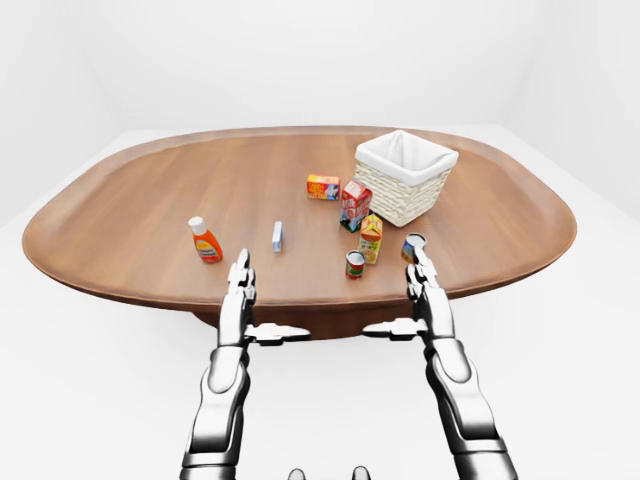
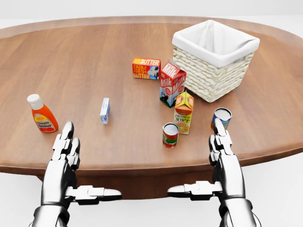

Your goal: Pick up the orange juice, and put it in the basket.

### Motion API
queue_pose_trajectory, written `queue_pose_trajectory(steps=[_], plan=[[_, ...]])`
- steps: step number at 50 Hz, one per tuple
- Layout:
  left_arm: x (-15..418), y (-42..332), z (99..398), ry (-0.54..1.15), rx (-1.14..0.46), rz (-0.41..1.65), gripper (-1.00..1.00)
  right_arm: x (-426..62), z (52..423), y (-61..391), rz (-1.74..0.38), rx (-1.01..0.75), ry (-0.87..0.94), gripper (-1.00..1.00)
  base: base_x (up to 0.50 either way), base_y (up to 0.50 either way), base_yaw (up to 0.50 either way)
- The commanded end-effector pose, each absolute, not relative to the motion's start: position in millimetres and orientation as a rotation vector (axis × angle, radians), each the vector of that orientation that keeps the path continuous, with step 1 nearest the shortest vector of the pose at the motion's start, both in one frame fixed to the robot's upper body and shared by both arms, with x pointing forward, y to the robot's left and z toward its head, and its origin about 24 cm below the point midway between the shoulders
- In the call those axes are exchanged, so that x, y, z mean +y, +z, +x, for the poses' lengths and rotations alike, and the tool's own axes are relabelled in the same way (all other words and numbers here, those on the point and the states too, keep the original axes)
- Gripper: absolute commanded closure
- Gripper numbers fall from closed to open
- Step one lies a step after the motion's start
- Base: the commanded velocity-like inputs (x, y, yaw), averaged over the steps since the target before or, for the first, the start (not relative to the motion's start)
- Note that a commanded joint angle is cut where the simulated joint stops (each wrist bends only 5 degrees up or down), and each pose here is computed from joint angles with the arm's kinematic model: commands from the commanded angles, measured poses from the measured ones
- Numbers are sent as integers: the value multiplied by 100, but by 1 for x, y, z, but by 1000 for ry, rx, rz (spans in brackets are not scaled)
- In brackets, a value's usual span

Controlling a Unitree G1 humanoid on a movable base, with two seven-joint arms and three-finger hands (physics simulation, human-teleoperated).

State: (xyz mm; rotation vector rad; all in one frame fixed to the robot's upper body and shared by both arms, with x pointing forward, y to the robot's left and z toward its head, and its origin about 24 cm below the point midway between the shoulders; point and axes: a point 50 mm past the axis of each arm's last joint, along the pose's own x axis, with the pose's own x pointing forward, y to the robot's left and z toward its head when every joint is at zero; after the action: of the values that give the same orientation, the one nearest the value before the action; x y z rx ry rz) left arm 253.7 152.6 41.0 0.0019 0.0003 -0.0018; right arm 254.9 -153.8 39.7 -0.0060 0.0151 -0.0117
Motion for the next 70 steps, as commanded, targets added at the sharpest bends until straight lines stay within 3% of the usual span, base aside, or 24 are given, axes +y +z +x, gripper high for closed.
queue_pose_trajectory(steps=[1, 15, 28, 33, 37, 61, 70], plan=[[158, 41, 253, -5, 2, 8, -100, -162, 258, 38, -33, 52, -39, -100, 0, 0, 0], [160, 51, 247, 7, -26, 14, -100, -160, 247, 60, -47, -30, -51, -100, 0, 0, 0], [183, 186, 163, 157, -600, 9, -100, -136, 156, 198, -63, -657, 16, -100, 0, 0, 0], [188, 206, 143, 181, -710, -8, -100, -140, 142, 195, -28, -620, 11, -100, 0, 0, 0], [192, 206, 138, 181, -705, -21, -100, -147, 126, 195, -7, -689, -10, -100, 0, 0, 0], [185, 203, 139, 139, -677, -24, -100, -154, 125, 190, 69, -633, -19, -100, 0, 0, 0], [182, 203, 140, 123, -673, -12, -100, -152, 127, 196, 96, -682, 4, -100, 0, -48, 0]])
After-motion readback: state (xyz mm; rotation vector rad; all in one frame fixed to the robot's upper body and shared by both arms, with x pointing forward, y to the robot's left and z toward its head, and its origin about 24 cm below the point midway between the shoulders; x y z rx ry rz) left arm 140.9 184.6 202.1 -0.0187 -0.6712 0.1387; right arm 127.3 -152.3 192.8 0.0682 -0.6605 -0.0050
